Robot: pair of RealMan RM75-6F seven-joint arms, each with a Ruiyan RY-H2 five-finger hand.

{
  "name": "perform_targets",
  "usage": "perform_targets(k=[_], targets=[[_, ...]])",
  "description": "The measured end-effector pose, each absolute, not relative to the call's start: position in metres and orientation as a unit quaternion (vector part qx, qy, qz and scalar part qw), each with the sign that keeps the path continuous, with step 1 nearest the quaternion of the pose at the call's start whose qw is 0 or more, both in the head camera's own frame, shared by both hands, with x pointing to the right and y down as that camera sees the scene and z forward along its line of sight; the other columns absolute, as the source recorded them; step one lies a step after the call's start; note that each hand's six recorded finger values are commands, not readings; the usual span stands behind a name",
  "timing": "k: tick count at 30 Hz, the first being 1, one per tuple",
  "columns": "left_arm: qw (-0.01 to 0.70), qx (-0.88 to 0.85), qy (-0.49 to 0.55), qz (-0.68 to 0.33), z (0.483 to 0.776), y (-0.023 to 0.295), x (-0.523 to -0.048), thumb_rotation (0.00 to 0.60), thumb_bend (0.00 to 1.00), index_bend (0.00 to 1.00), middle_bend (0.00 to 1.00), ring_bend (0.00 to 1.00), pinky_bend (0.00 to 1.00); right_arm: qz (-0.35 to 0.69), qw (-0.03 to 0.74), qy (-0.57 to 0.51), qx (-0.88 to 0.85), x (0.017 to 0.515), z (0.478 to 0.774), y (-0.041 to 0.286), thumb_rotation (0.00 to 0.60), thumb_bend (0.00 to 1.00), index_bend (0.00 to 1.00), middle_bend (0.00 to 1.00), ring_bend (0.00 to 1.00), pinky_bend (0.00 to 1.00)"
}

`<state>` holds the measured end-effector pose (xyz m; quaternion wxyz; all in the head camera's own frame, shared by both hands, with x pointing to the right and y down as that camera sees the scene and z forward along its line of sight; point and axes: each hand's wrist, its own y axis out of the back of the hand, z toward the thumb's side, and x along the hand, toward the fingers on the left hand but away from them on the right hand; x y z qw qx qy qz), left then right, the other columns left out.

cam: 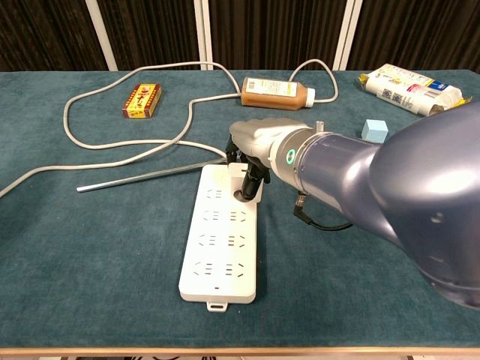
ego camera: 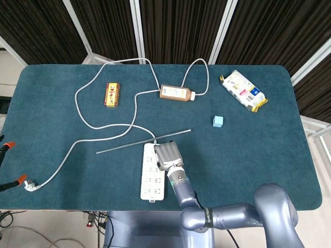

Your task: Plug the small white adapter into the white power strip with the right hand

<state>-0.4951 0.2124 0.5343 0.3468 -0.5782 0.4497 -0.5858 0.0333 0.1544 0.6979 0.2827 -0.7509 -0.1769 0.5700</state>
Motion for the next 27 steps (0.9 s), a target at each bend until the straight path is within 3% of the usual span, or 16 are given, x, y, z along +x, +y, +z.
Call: perform_targets(k=[22, 27], targets=[[0.347, -0.577, 0.45, -0.586, 0.5344, 0.212, -0.4955, 0.6, 0.09, 0.2, 0.0, 0.0, 0.0, 0.575, 0.286, -0.173, -0.746, 0.0365, 0.7048, 0.1552, 0.6, 0.52, 0.69, 0.55, 0.57, 0.33], [0.346, -0.577, 0.45, -0.587, 0.5348, 0.2118, -0.4957, 0.6, 0.09, 0.2, 0.0, 0.0, 0.0, 0.573, 0.297, -0.167, -0.746, 0.0366, 0.7041, 0.1553, 0.6, 0.52, 0.53, 0.52, 0.51, 0.33]])
